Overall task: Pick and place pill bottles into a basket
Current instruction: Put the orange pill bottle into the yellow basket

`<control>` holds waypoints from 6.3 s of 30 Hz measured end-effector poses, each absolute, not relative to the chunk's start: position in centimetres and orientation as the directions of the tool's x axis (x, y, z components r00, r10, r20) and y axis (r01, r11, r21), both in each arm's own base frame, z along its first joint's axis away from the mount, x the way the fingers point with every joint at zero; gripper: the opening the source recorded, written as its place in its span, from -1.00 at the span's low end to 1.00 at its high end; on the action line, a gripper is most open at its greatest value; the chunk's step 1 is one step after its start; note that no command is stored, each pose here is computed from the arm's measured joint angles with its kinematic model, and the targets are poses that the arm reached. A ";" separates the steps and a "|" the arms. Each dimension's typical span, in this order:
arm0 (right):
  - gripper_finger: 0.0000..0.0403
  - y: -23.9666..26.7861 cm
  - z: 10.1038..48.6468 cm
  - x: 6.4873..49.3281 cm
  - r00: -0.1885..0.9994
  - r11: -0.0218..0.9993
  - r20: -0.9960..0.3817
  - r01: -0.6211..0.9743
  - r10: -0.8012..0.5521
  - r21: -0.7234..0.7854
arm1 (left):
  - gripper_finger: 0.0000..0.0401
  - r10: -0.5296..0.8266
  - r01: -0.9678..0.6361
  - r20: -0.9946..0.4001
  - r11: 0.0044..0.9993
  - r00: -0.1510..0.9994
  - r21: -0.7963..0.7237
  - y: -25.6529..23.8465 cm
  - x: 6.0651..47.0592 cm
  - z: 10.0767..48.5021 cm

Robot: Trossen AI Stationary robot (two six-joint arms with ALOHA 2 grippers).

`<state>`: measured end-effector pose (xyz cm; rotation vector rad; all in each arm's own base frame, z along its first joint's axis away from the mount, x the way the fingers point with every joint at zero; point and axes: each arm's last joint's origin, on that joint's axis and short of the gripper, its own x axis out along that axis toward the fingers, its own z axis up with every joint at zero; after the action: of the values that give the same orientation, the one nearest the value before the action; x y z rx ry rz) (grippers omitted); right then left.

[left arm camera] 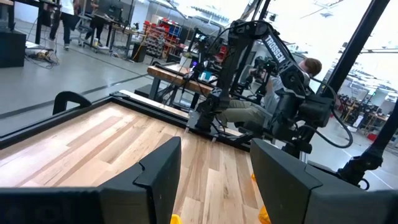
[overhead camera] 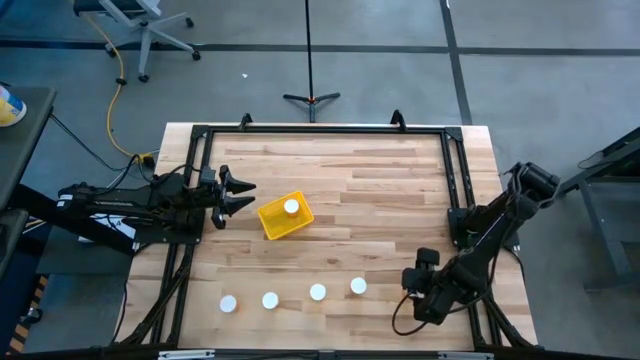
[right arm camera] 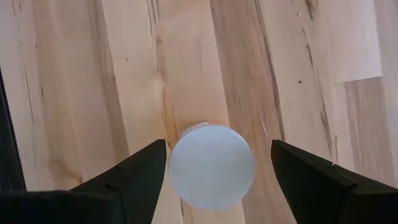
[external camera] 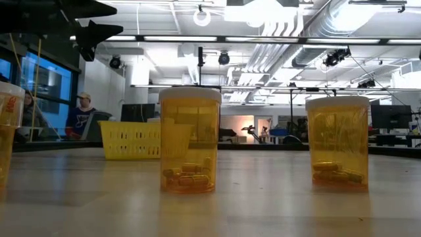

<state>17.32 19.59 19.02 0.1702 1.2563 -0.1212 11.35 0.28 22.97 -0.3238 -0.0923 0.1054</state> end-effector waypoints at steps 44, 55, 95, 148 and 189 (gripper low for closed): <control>0.02 20.1 17.6 17.6 0.235 0.985 -0.972 0.166 0.002 0.042 | 0.13 0.118 -0.089 0.073 0.943 0.990 -0.322 0.3 11.4 23.0; 0.01 19.6 17.6 18.0 0.229 0.985 -0.974 0.169 -0.002 0.038 | 0.13 0.118 -0.089 0.073 0.943 0.990 -0.322 0.3 11.4 23.0; 0.00 5.7 29.4 29.3 0.608 0.999 -0.794 0.035 -0.022 -0.001 | 0.13 0.117 -0.095 0.072 0.962 0.990 -0.254 0.3 11.4 23.0; 0.00 -2.9 23.6 46.7 0.498 0.939 -0.865 -0.323 0.059 -0.122 | 0.13 0.117 -0.121 -0.029 0.964 0.993 -0.235 0.3 11.4 22.0; 0.34 -3.0 21.6 47.0 0.439 0.945 -0.895 -0.318 0.078 -0.074 | 0.13 0.117 -0.120 -0.027 0.964 0.993 -0.235 0.3 11.4 22.0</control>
<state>46.96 -2.96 21.61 -0.2456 1.0911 0.2488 11.37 0.28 21.98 -0.2388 0.0133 0.1202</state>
